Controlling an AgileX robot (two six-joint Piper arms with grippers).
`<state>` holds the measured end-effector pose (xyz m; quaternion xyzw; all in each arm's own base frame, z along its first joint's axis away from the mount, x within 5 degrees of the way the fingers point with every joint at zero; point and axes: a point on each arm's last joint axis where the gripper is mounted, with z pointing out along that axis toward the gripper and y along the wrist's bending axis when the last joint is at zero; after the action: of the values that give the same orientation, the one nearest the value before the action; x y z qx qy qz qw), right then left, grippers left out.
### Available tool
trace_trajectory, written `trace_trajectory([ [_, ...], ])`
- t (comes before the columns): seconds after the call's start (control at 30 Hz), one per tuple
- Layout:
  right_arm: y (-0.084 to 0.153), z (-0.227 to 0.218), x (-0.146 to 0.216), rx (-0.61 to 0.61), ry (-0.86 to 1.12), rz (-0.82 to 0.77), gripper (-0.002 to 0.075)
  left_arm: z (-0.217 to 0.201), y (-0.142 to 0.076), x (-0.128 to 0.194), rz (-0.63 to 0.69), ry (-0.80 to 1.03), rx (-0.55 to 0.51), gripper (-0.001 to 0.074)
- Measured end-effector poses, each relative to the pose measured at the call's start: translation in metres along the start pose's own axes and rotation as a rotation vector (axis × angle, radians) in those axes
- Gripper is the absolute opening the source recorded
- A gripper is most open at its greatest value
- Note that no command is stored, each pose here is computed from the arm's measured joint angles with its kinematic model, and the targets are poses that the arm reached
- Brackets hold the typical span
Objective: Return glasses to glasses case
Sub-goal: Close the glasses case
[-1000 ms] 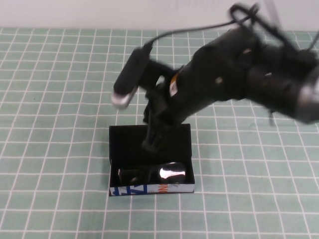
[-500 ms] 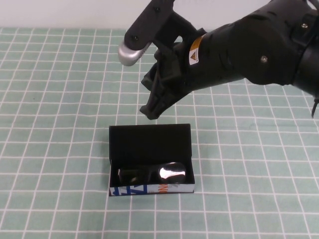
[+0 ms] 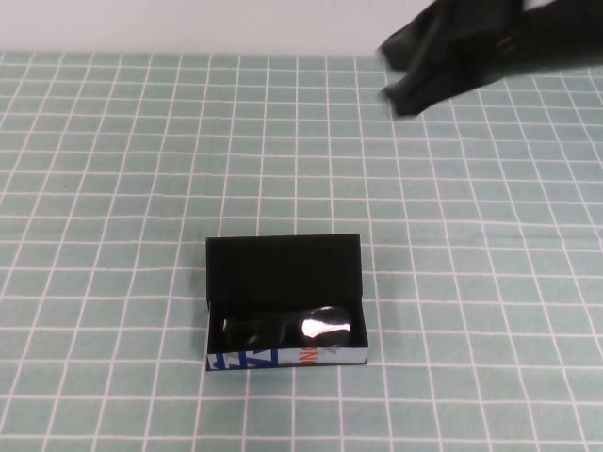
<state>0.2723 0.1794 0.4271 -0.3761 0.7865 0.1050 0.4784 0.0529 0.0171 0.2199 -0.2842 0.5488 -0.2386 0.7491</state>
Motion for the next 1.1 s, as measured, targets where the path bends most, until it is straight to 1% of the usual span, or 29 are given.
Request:
trace_trajectory([
  [0.07,-0.01,-0.014,0.0,0.029,-0.022,0.028,-0.0011,0.0,0.002,-0.009,-0.078,-0.102,-0.021,-0.0002],
  [0.1,-0.014,-0.019,-0.001,0.04,-0.032,0.037,-0.0011,-0.001,0.0,-0.014,-0.099,-0.131,-0.014,-0.0002],
  [0.17,-0.019,-0.031,-0.001,0.061,-0.054,0.052,-0.0011,-0.001,-0.014,-0.027,-0.065,-0.168,0.049,-0.0002],
  [0.2,-0.022,-0.035,-0.002,0.071,-0.061,0.056,-0.0011,-0.001,-0.024,-0.033,-0.031,-0.174,0.089,-0.0002],
  [0.33,-0.022,-0.047,-0.002,0.077,-0.073,0.061,-0.0011,-0.011,-0.078,-0.076,0.18,-0.214,0.283,-0.0002],
  [0.4,-0.022,-0.05,-0.003,0.076,-0.077,0.061,-0.0011,-0.02,-0.104,-0.098,0.273,-0.215,0.344,-0.0002],
  [0.47,-0.021,-0.051,-0.003,0.077,-0.08,0.061,-0.0011,-0.022,-0.126,-0.114,0.378,-0.13,0.362,-0.0002],
  [0.5,-0.021,-0.052,-0.003,0.077,-0.08,0.061,-0.0011,-0.021,-0.132,-0.117,0.422,-0.074,0.356,-0.0002],
  [0.57,-0.021,-0.052,-0.003,0.075,-0.079,0.062,-0.0011,-0.014,-0.144,-0.12,0.512,0.103,0.323,-0.0002],
  [0.67,-0.02,-0.052,-0.002,0.069,-0.072,0.065,-0.0011,-0.002,-0.15,-0.116,0.575,0.326,0.267,-0.0002],
  [0.77,-0.02,-0.052,-0.001,0.064,-0.062,0.065,-0.0011,0.012,-0.152,-0.113,0.587,0.403,0.239,-0.0002],
  [0.93,-0.02,-0.05,-0.001,0.058,-0.057,0.069,-0.0011,0.028,-0.151,-0.099,0.546,0.542,0.213,-0.0002],
  [1.1,-0.02,-0.033,0.007,0.042,-0.007,0.078,-0.0011,0.043,-0.14,-0.075,0.494,0.686,0.182,-0.0002],
])
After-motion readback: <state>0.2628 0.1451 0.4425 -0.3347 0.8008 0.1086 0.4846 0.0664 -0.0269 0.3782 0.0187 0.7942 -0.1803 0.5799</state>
